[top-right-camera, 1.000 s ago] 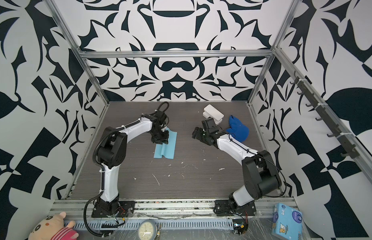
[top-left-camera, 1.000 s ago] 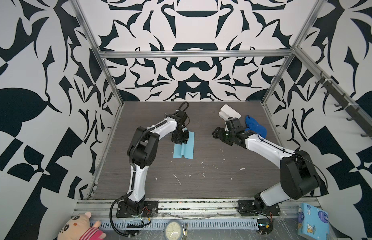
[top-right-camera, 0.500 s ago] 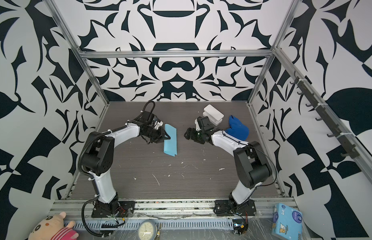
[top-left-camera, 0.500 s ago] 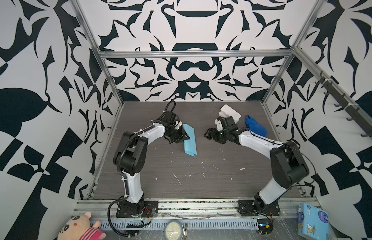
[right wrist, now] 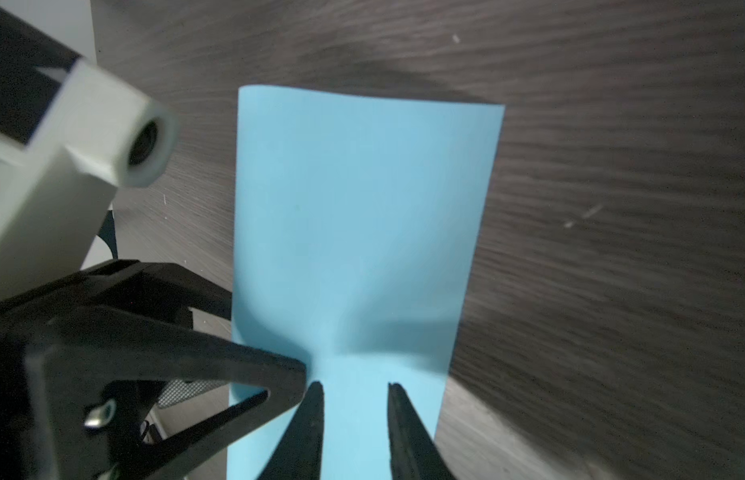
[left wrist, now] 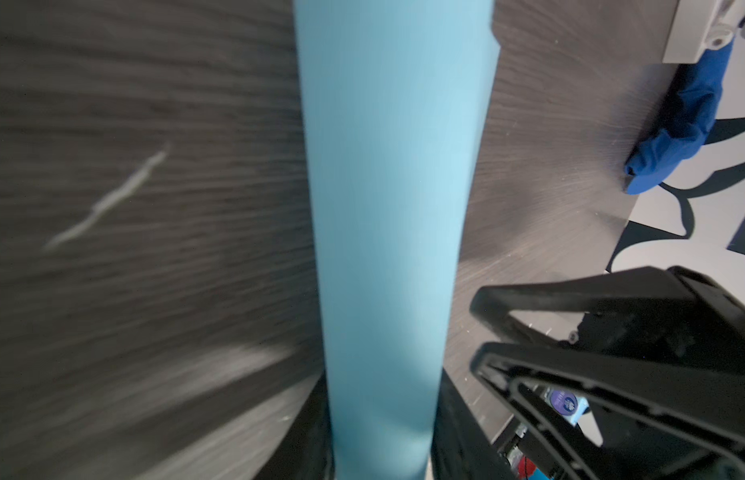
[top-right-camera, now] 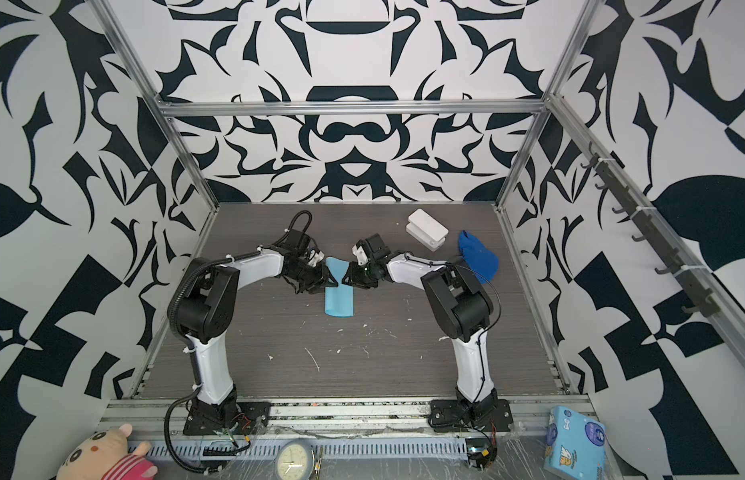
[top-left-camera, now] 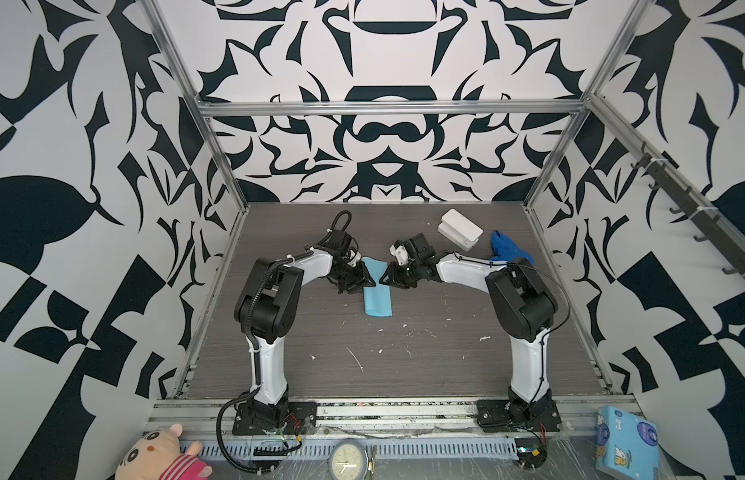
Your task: Fold a paper plane with a square sheet of paper (pick it up from the middle)
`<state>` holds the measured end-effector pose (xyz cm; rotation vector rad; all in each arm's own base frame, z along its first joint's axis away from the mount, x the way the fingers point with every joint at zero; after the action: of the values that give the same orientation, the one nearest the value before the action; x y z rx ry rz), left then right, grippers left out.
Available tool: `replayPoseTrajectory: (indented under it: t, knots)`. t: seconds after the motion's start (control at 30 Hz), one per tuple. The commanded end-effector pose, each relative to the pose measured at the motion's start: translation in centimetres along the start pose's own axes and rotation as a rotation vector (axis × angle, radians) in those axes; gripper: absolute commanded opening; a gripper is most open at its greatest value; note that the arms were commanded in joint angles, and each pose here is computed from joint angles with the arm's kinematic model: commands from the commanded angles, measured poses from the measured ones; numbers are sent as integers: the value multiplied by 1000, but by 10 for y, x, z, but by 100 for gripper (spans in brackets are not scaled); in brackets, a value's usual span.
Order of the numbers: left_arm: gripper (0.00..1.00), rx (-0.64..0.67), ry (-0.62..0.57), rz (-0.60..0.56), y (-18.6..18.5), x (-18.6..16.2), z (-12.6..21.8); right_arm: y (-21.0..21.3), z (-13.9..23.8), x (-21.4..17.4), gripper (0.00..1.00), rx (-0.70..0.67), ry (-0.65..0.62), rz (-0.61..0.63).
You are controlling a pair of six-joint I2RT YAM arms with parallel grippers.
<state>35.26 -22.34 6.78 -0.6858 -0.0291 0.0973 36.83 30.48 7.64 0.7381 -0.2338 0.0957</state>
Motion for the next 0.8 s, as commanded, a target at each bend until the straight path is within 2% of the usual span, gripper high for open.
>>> replayPoseTrajectory:
  t: [0.0, 0.23, 0.33, 0.53, 0.6, 0.77]
  knots:
    - [37, 51, 24, 21, 13, -3, -3, 18, 4, 14, 25, 61, -16, 23]
    - [36, 45, 26, 26, 11, -1, -3, 3, -8, 8, 20, 11, 25, -5]
    - [41, 39, 13, 24, 7, 1, 3, -5, -12, 5, 20, -22, 42, -20]
    - [61, 99, -34, 62, 10, 2, 30, -13, -15, 1, 20, -60, 55, -33]
    - [64, 140, -44, 71, 13, 0, 38, -11, -14, 3, 20, -55, 49, -31]
    - [64, 114, -25, 65, 4, -1, 38, -2, -11, 9, 20, -23, 37, -25]
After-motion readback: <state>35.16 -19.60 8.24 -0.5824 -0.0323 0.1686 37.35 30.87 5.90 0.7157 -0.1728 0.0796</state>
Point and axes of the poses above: each gripper's point midway between its finger pads, its own z axis back along the fingers, its own y axis along the line the jaws close on, x = y × z, the point moved 4 cm from there along z, back along the fingers, and after that the axes turned 1 degree about z, right-handed, at the moved point
